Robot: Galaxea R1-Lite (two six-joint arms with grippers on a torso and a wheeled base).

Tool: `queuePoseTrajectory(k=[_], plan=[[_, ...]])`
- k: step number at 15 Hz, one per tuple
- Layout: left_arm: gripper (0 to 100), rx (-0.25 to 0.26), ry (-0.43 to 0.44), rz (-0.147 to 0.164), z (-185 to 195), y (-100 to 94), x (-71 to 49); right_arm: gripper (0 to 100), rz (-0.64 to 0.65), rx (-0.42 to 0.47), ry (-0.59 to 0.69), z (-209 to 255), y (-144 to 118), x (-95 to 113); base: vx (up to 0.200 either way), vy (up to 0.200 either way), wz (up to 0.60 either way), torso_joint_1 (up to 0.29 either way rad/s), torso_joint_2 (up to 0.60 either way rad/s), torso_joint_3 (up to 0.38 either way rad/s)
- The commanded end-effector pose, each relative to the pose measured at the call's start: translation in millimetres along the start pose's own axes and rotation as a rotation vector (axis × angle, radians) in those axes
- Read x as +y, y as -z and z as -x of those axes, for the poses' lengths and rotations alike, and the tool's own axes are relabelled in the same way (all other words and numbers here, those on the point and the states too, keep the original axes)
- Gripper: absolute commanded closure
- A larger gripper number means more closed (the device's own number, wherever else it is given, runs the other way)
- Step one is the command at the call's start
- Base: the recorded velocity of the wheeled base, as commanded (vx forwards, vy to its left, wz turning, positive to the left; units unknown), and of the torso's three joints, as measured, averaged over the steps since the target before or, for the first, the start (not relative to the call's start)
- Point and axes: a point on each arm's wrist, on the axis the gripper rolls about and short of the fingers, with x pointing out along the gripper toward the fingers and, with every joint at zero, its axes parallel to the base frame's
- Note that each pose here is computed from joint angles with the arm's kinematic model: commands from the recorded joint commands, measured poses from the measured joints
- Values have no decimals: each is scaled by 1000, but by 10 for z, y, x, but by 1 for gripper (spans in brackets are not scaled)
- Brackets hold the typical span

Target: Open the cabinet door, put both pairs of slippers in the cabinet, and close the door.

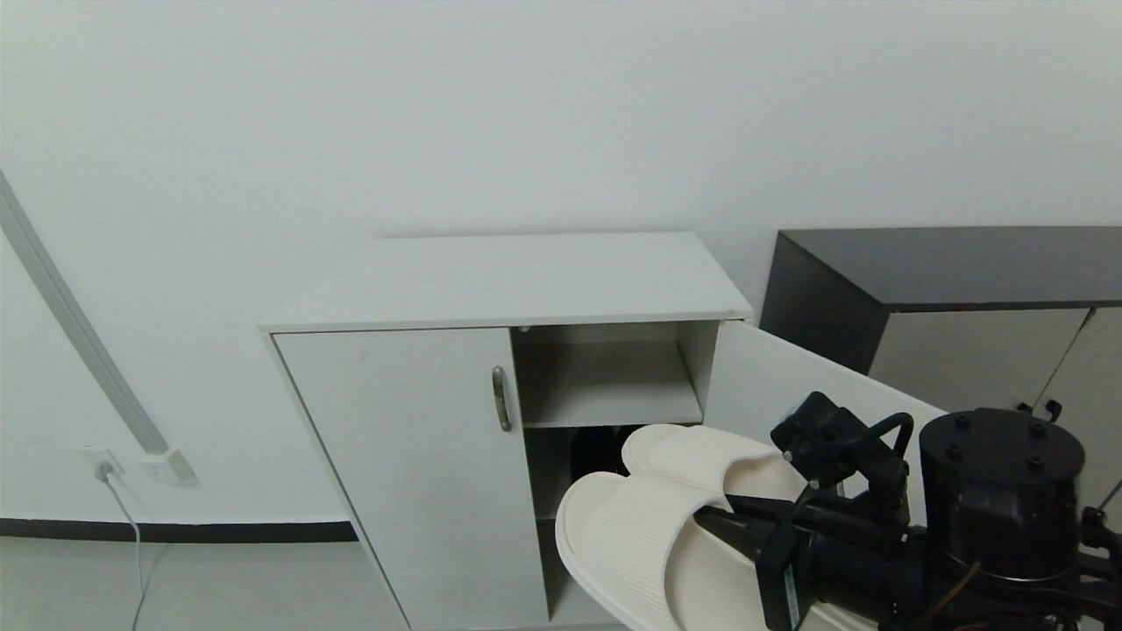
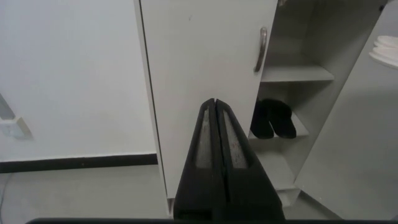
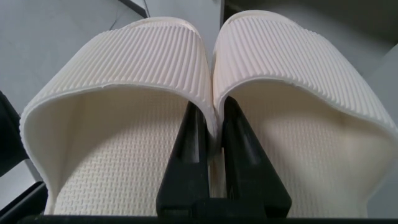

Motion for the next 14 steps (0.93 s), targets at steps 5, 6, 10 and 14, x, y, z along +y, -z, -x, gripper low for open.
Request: queuePoseTrajectory(k=[5, 6, 10, 14], plan=[[100, 0, 0, 2, 0, 0, 0, 100, 4, -14, -4, -7, 33, 11, 0, 0, 0, -165, 496, 329], [100, 0, 0, 1, 0, 0, 0, 100, 6, -12, -6, -5, 40, 14, 0, 0, 0, -139, 471, 330], [100, 0, 0, 2, 0, 0, 0, 100, 4, -14, -6, -4, 41, 14, 0, 0, 0, -122, 471, 343], [100, 0, 0, 2, 0, 0, 0, 100, 4, -12, -6, -2, 45, 14, 0, 0, 0, -68, 460, 374]])
